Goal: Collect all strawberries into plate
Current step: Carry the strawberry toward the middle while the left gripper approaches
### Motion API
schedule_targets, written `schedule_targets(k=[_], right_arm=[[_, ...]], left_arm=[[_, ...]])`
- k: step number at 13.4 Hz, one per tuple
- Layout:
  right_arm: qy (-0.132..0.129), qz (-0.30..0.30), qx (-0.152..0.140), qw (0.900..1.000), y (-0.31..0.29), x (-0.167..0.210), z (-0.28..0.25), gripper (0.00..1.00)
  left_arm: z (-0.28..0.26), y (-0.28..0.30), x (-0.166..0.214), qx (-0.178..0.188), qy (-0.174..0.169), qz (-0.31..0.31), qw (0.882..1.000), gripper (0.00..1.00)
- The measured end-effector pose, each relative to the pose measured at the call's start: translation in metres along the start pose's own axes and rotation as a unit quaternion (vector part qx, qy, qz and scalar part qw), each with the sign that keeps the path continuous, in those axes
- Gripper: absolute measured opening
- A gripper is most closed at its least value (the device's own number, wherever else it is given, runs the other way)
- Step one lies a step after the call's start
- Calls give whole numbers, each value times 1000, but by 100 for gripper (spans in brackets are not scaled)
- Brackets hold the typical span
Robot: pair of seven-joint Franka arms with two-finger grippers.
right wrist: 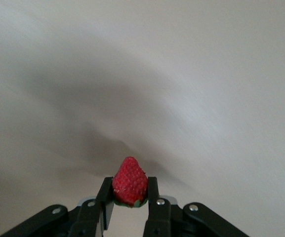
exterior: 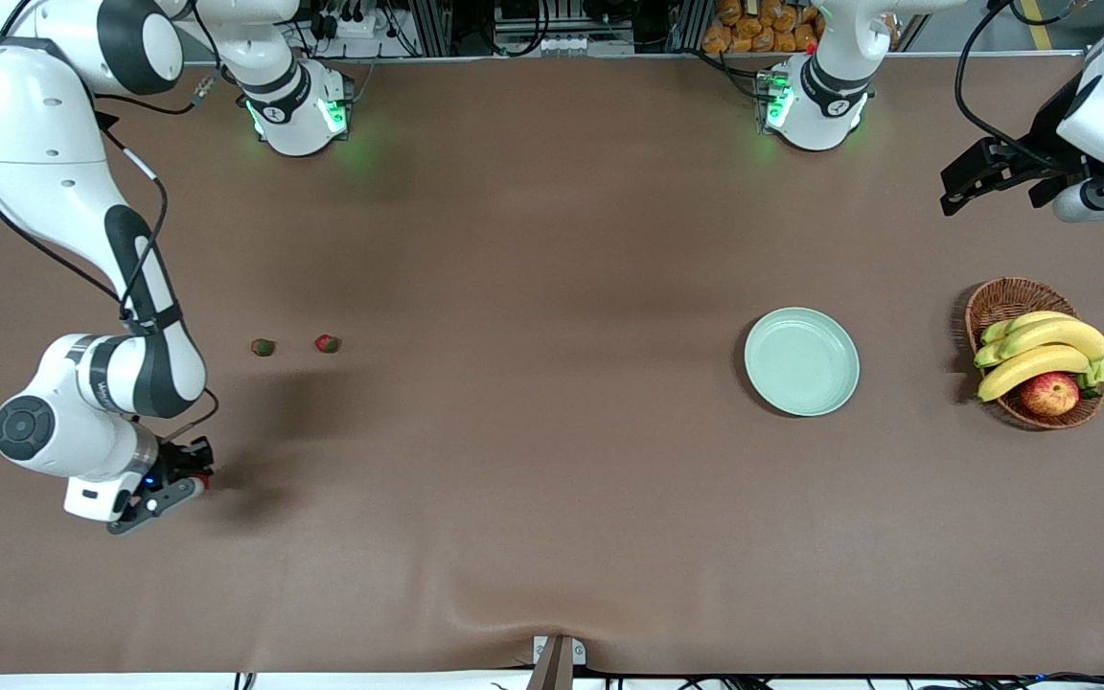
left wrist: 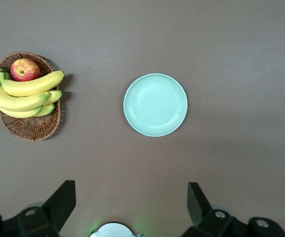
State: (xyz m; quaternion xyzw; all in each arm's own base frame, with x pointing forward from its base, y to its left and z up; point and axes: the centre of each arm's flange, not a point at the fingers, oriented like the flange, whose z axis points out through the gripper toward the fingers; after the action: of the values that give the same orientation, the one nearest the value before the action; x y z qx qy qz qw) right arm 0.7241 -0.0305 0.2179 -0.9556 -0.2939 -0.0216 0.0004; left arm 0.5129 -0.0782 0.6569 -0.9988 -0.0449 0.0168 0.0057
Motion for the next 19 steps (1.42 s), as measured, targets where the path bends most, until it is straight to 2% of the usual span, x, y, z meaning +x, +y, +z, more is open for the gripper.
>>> schedule_targets(k=[2,4,8,14,19], right_arm=[[26,-15,28,999,-40,31,-8,31],[48,-4,65,997,-82,57,-13,31],[59,37,110,991,-166,98,-23,31],[41,120,138,982,-318,145,-33,31],[67,211,156,963,-457,168,-49,31]], left_arm=[[0,0,0,0,0,0,1000,100],[0,0,0,0,0,0,1000,100],[-1,-1,0,0,1,-1,1000,100],[3,-1,3,0,-3,-1,1000,100],[17,12,8,3,-16,10,1000,100]])
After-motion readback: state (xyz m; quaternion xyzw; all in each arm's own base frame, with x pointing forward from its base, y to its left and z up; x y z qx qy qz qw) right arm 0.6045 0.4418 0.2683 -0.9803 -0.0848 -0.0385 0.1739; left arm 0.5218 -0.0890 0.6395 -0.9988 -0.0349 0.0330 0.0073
